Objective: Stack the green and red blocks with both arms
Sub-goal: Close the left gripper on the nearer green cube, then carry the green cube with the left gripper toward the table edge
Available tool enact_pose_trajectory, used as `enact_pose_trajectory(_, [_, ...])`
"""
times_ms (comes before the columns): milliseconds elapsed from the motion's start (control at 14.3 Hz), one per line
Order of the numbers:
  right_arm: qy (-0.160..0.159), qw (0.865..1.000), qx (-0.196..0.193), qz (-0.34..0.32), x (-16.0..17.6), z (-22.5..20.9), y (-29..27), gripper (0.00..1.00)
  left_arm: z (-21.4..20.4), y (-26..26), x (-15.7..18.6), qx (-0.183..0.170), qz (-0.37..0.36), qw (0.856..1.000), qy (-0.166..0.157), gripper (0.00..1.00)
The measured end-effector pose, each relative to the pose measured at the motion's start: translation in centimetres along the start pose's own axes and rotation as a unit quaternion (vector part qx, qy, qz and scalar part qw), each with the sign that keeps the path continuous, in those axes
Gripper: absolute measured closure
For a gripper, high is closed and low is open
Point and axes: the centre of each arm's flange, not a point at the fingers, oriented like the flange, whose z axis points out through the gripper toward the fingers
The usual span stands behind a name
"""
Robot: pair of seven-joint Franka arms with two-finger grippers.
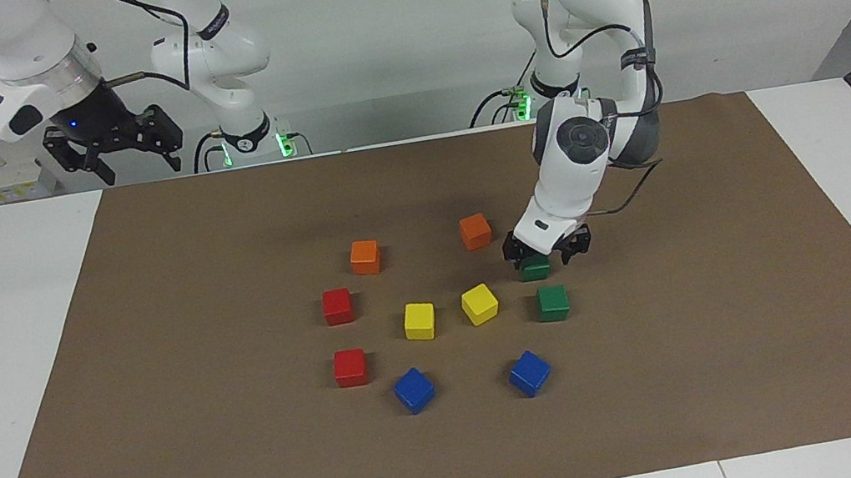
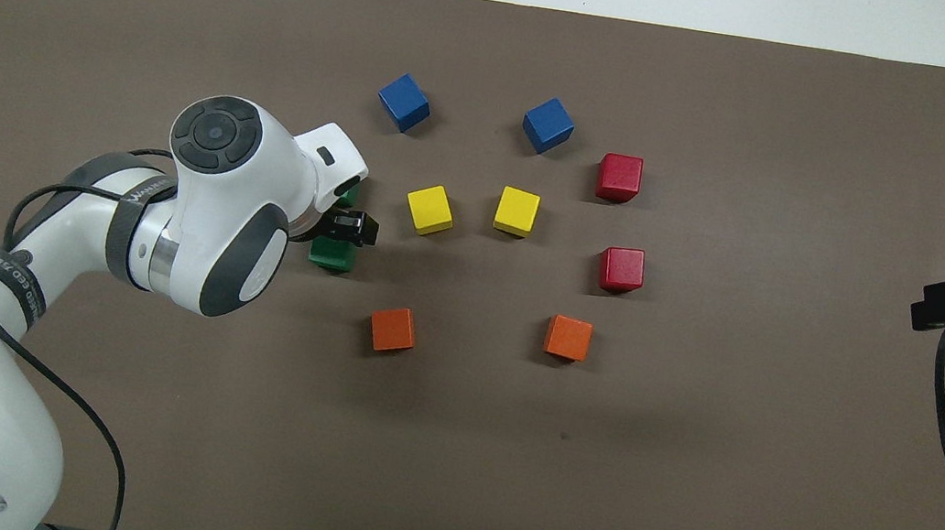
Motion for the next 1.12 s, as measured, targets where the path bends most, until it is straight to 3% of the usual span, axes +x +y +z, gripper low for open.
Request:
enact_pose_trajectory(488, [0.0, 1.0, 0.0, 0.0, 0.0, 0.0, 0.0, 0.0, 1.5, -0.3, -0.6, -0.001, -0.009, 1.0, 0.008, 0.0])
enact_pose_trajectory(558, [0.0, 1.0, 0.0, 0.0, 0.0, 0.0, 0.0, 0.0, 1.6, -0.2, -0.6, -0.001, -0.009, 1.0, 0.008, 0.07])
enact_pose_trajectory(767, [0.0, 1.0, 0.0, 0.0, 0.0, 0.0, 0.0, 0.0, 1.7, 0.3, -0.8, -0.002, -0.016, 1.0, 0.01, 0.13])
enact_pose_trajectory(906, [0.0, 1.0, 0.0, 0.0, 0.0, 0.0, 0.0, 0.0, 2.0, 0.8, -1.2, -0.001, -0.017, 1.0, 0.007, 0.42])
enact_pose_trajectory(1115, [0.0, 1.0, 0.0, 0.0, 0.0, 0.0, 0.0, 0.0, 2.0, 0.8, -1.2, -0.001, -0.017, 1.0, 0.007, 0.45])
